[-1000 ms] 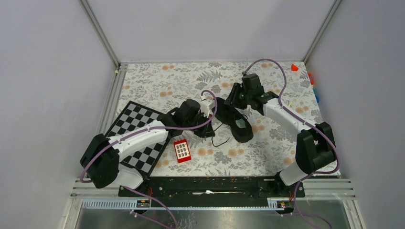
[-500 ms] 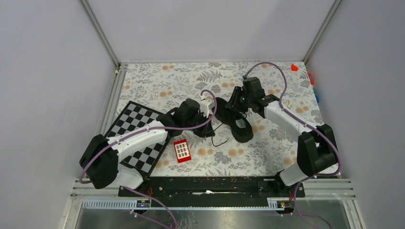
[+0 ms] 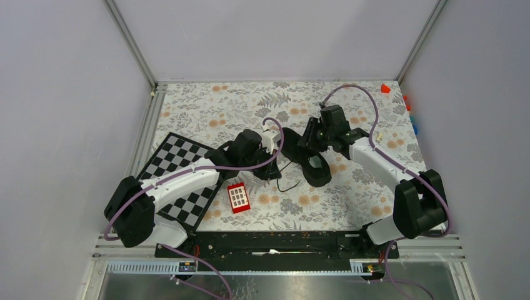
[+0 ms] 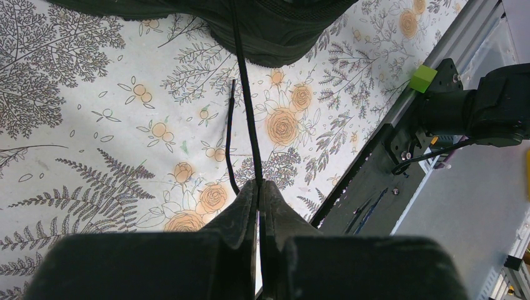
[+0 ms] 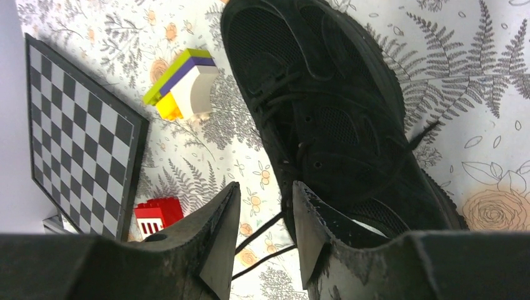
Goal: Tie the shoes
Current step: Cross the shoelace with the shoelace.
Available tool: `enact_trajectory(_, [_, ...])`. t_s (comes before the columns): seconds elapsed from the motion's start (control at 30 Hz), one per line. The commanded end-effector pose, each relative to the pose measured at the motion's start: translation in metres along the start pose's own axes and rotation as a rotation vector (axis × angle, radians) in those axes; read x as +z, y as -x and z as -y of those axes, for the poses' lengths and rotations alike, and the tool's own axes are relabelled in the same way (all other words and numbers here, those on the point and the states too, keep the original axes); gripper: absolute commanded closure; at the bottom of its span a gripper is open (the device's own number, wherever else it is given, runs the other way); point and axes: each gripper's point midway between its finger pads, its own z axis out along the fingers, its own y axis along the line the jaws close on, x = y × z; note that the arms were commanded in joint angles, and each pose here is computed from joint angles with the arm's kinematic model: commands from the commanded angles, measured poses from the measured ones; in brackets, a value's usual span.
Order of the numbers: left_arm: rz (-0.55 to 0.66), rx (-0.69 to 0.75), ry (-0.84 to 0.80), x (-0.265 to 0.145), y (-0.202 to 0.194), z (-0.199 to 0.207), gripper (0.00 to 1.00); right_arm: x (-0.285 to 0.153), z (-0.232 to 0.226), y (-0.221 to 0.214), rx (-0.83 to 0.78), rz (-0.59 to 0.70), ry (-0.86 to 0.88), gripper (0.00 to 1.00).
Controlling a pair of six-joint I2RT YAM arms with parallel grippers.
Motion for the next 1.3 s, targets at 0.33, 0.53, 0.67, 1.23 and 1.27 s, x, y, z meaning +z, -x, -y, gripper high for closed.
enact_trajectory(0.33, [0.074, 0.040, -0.033, -0.009, 0.024, 0.015, 1.00, -0.020, 0.004, -0.001, -0.036, 0.035, 0.002, 0.57])
enact_trajectory(0.53, [0.073, 0.038, -0.035, -0.008, 0.024, 0.015, 1.00, -0.023, 0.004, -0.003, -0.040, 0.032, 0.006, 0.57])
enact_trajectory(0.67, [0.076, 0.041, -0.035, -0.009, 0.024, 0.015, 1.00, -0.025, 0.006, -0.010, -0.031, 0.017, 0.013, 0.56])
enact_trajectory(1.23, [0.071, 0.040, -0.034, -0.009, 0.021, 0.013, 1.00, -0.015, 0.011, -0.011, -0.017, 0.016, -0.003, 0.72])
enact_trajectory(1.27, [0.072, 0.040, -0.034, -0.009, 0.021, 0.013, 1.00, -0.014, 0.011, -0.011, -0.017, 0.015, -0.007, 0.72])
